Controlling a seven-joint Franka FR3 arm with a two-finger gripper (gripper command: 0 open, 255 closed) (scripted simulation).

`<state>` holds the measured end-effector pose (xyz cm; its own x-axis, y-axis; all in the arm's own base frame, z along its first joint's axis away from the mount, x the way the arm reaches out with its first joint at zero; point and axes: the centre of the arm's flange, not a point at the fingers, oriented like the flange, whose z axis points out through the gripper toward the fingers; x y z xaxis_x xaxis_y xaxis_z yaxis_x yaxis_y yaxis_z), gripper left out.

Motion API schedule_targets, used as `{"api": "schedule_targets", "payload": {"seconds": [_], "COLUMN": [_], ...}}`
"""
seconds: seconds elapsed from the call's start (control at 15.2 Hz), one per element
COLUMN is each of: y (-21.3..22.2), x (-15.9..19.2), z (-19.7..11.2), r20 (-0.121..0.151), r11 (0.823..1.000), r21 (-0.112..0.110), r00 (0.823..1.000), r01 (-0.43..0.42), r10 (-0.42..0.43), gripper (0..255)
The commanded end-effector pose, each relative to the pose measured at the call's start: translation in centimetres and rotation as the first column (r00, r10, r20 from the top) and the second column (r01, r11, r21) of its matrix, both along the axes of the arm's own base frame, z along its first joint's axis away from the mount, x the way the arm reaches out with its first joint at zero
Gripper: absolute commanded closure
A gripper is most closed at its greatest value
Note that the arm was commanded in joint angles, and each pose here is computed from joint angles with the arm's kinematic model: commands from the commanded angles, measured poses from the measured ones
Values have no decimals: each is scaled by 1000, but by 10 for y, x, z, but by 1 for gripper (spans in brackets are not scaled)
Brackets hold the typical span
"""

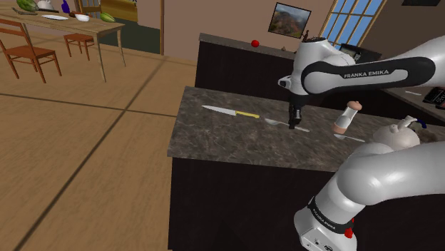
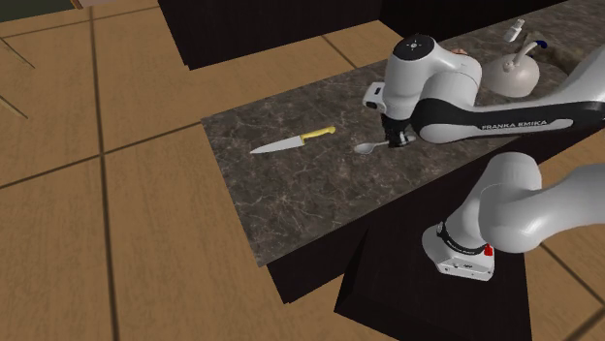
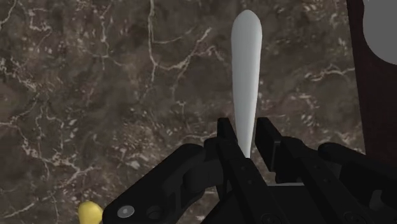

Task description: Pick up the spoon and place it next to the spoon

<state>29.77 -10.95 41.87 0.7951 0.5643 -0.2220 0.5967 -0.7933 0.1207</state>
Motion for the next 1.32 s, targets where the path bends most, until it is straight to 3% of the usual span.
{"api": "schedule_targets", "payload": {"seconds": [0.0, 1.25], "y": [-18, -181], "x": [-21, -212], "z": [1, 2], "r20": [0, 0], "r11": [1000, 1000], "r21": [0, 0], "r00": [1000, 1000], "r01": [-2, -2], "r10": [2, 2], "gripper": [255, 255]}}
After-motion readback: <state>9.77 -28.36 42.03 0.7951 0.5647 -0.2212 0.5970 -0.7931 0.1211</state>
